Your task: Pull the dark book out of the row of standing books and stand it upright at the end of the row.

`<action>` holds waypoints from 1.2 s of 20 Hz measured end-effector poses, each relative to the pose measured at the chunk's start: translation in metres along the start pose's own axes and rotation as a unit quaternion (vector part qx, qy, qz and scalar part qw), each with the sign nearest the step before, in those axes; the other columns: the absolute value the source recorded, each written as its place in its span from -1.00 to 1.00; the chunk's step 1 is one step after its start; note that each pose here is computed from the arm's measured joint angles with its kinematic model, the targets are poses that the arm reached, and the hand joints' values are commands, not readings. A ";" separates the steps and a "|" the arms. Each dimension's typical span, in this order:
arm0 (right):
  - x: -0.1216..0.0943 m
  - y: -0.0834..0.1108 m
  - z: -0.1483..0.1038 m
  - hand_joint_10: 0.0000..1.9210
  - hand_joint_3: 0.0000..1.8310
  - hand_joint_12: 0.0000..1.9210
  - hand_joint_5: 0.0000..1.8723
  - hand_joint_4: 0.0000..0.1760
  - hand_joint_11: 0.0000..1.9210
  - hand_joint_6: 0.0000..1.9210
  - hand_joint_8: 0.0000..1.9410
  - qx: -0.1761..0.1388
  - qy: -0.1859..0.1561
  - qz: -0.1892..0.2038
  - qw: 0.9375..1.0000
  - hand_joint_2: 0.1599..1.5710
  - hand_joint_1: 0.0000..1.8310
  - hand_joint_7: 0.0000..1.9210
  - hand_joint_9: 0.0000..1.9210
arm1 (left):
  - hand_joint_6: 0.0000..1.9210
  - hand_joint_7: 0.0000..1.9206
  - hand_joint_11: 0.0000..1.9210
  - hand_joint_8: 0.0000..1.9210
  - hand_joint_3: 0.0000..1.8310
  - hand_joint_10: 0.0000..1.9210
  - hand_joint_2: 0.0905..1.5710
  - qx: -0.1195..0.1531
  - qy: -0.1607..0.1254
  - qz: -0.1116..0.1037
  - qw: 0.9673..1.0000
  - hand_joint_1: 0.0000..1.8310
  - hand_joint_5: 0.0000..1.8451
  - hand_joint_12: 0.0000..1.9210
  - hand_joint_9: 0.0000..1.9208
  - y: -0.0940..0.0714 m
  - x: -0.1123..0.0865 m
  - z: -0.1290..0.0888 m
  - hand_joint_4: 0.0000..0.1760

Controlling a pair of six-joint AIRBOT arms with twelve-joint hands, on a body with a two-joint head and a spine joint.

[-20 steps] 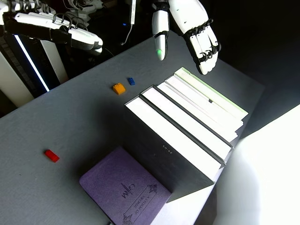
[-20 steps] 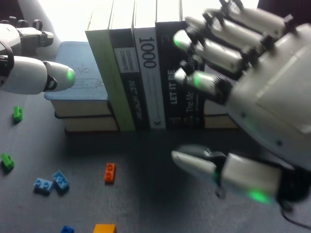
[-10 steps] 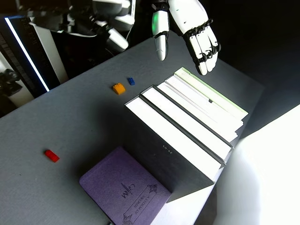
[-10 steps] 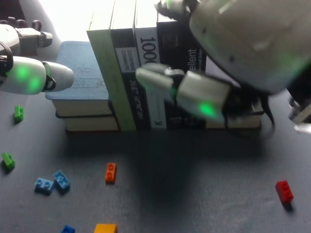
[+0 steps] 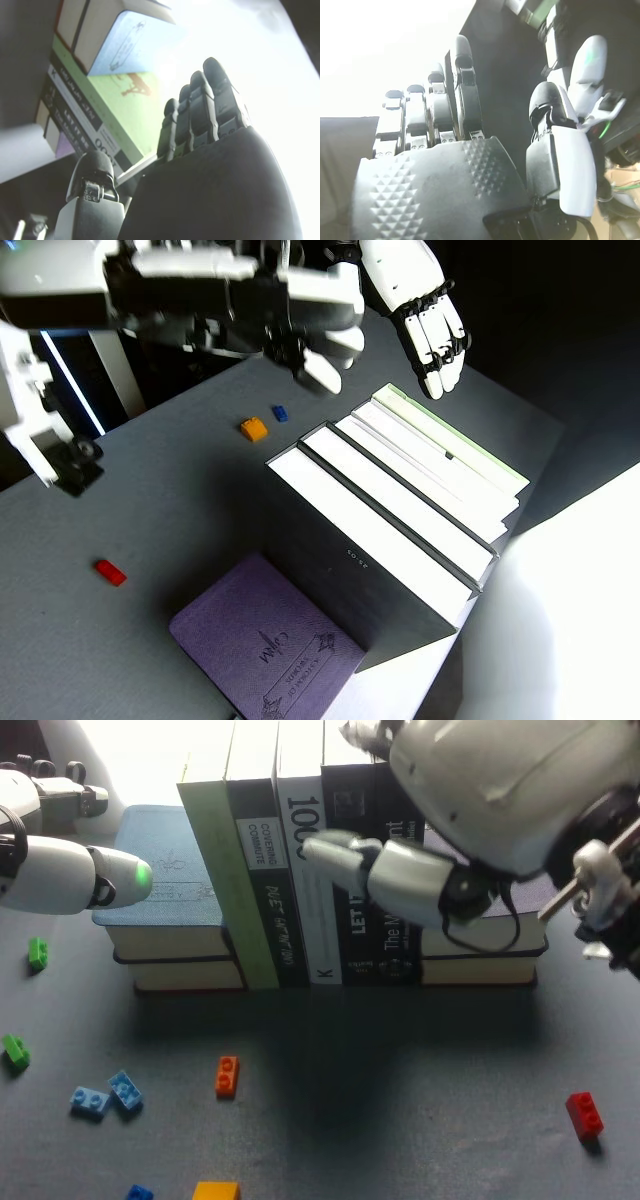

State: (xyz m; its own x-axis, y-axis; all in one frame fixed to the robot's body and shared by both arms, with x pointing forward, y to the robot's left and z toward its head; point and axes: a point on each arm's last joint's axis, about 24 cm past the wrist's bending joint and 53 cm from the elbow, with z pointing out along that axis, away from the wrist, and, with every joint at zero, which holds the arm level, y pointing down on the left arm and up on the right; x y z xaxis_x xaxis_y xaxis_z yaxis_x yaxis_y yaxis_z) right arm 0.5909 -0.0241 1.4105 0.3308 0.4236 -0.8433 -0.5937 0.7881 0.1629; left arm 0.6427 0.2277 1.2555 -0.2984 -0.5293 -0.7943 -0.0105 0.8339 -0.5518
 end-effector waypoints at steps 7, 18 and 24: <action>0.013 0.004 0.000 -0.99 -1.00 -0.99 -0.28 -1.00 -0.99 -0.99 -1.00 -0.007 0.008 -0.002 1.000 0.41 -1.00 -0.73 -0.92 | -1.00 -0.88 -1.00 -1.00 -1.00 -1.00 0.59 -0.001 0.000 0.000 1.000 -1.00 -0.88 -0.38 -0.85 0.000 0.000 0.000 -0.84; 0.017 0.000 -0.004 -1.00 -1.00 -1.00 -0.27 -1.00 -1.00 -0.99 -0.98 -0.002 0.006 -0.014 1.000 0.41 -1.00 -0.71 -0.94 | -1.00 -0.90 -1.00 -1.00 -1.00 -1.00 0.61 0.000 0.000 0.000 1.000 -1.00 -0.92 -0.42 -0.87 0.000 0.000 0.000 -0.81; 0.020 0.003 -0.018 -0.99 -1.00 -0.99 -0.26 -1.00 -0.99 -0.99 -1.00 0.005 0.021 -0.013 1.000 0.42 -1.00 -0.73 -0.93 | -0.99 -0.87 -1.00 -1.00 -1.00 -0.99 0.61 0.000 0.000 0.000 1.000 -1.00 -0.88 -0.37 -0.85 0.000 0.000 0.000 -0.87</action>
State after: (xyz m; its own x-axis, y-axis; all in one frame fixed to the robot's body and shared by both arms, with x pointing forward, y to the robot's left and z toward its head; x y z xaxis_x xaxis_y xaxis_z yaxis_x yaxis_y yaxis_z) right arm 0.5818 -0.0214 1.3852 0.3142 0.3834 -0.8685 -0.5782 0.8029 0.1453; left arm 0.6427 0.2276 1.2555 -0.2986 -0.5295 -0.7940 -0.0103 0.8337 -0.5521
